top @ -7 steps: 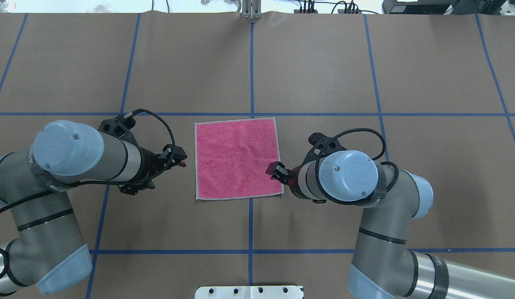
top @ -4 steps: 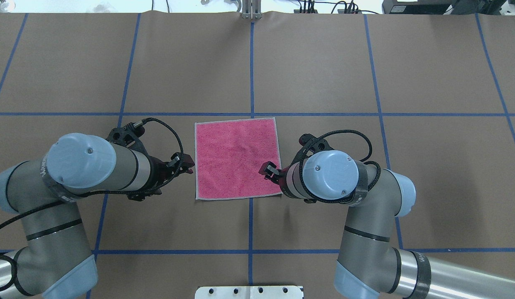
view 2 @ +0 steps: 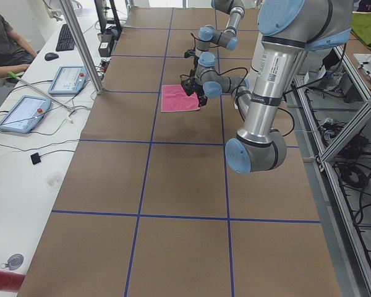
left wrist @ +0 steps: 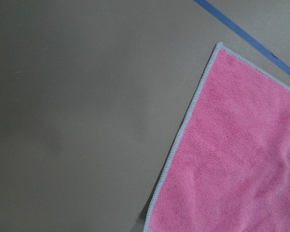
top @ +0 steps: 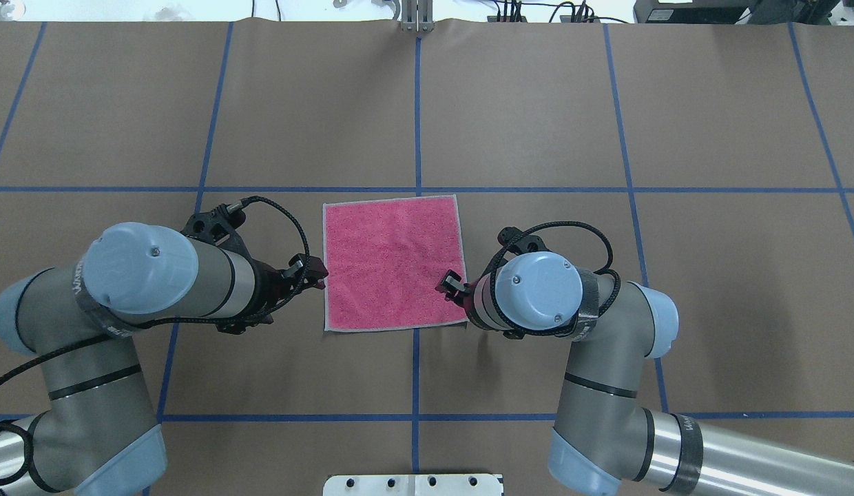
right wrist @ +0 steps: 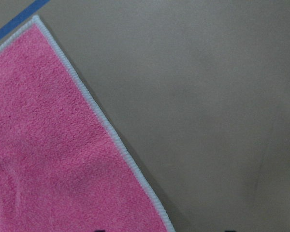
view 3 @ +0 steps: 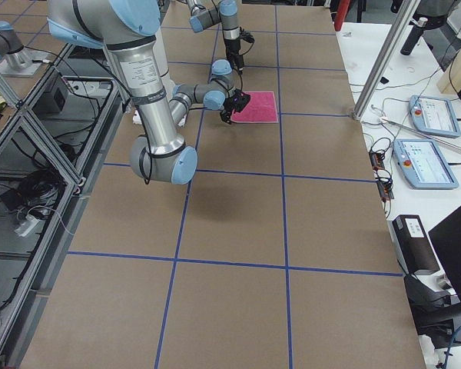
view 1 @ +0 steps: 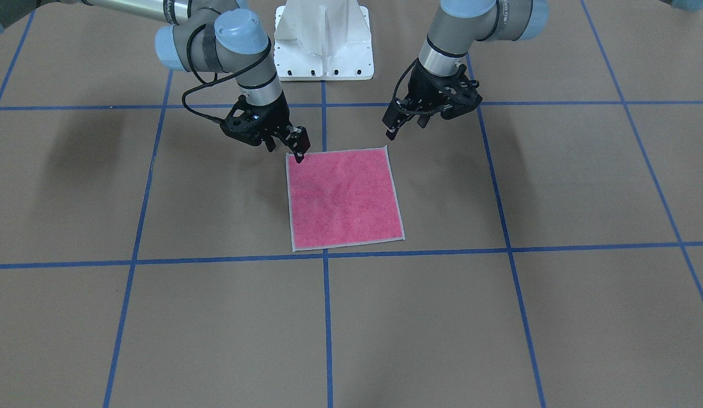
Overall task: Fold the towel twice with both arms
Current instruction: 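Move both grippers toward the near corners of the pink towel, then lower both grippers and pinch the towel's near corners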
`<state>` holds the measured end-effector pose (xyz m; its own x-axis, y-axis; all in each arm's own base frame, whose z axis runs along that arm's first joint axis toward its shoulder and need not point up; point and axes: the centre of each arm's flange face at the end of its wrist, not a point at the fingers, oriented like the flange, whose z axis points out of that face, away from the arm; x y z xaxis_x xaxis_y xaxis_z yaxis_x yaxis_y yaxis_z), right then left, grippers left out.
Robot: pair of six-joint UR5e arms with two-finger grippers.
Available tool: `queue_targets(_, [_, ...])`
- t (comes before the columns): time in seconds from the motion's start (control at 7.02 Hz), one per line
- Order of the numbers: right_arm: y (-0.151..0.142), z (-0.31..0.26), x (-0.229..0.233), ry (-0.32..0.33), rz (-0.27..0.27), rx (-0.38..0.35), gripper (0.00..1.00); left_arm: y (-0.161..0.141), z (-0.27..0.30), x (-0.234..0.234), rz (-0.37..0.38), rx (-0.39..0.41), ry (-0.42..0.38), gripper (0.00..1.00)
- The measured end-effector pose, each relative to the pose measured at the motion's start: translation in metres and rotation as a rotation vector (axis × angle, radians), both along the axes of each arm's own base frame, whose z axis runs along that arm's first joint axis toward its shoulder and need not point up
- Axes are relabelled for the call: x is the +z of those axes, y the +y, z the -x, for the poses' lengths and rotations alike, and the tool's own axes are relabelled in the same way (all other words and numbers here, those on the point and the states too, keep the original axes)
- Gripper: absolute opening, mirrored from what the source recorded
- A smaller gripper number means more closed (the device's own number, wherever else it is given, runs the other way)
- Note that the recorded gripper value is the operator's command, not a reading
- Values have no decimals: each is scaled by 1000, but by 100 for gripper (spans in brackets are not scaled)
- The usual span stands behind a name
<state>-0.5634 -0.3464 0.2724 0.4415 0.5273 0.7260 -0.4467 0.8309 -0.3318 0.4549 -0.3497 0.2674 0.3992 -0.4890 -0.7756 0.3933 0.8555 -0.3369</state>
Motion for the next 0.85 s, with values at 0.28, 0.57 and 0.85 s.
queue_targets(0.28, [1,5,6,11,11,-2,56,0,0,1,1,-1,-1,100])
queue_targets(0.57, [2,7,6,10,23,2,54,0,0,1,1,-1,-2,100])
queue_targets(0.85, [3,9,6,9,31,4,52,0,1,0,2,-1,-3,100])
